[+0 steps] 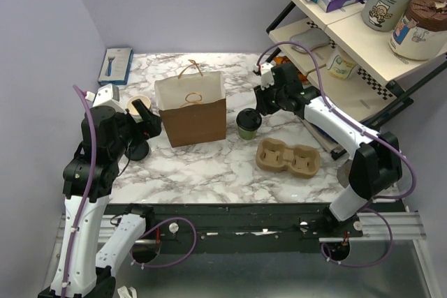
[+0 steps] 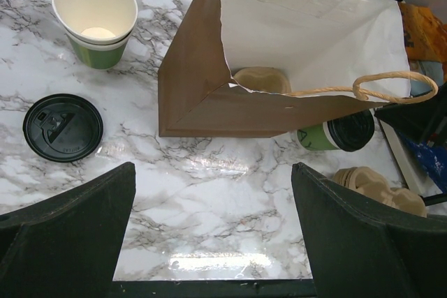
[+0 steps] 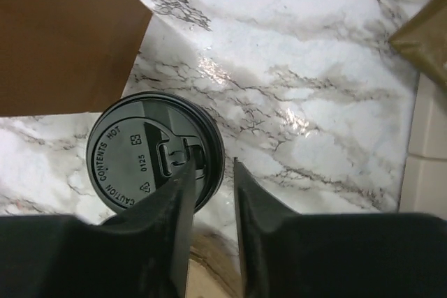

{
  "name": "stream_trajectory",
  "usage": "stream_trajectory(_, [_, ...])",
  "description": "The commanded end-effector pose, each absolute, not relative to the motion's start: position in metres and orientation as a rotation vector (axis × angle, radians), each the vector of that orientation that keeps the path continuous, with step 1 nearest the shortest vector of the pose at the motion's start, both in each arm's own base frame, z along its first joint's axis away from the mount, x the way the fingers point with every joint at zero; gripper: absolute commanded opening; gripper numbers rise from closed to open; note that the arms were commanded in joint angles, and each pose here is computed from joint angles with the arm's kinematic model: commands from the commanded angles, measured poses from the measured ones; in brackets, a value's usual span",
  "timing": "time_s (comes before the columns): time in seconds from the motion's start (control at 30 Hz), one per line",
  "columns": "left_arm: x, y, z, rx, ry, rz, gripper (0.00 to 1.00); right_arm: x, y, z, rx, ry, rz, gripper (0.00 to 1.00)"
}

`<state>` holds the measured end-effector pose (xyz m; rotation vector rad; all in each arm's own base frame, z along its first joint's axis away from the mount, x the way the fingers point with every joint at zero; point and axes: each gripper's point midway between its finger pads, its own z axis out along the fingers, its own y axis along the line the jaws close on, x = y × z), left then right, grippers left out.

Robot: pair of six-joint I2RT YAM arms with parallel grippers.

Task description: Pack the takeout coffee

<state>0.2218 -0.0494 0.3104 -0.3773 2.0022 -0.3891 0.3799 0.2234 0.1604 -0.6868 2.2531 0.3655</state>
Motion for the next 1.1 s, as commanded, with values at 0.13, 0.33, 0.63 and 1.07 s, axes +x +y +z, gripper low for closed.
stream_trajectory(0.13, [0.223,-0.049,0.316,-0.38,1.986,-0.393,0.99,0.385,0.244,0.163,-0.865,2.147,0.447,0.46])
stream_trajectory(0.33, [0.225,-0.049,0.314,-0.381,1.989,-0.394,0.99,0.391,0.243,0.154,-0.885,2.158,0.418,0.45])
stream_trajectory(0.63, [0.225,-0.048,0.314,-0.385,2.0,-0.384,0.99,0.378,0.241,0.122,-0.851,2.269,0.45,0.4])
stream_trajectory(1.07, [0.224,-0.047,0.318,-0.388,1.994,-0.379,0.99,0.359,0.241,0.127,-0.732,2.325,0.535,0.01])
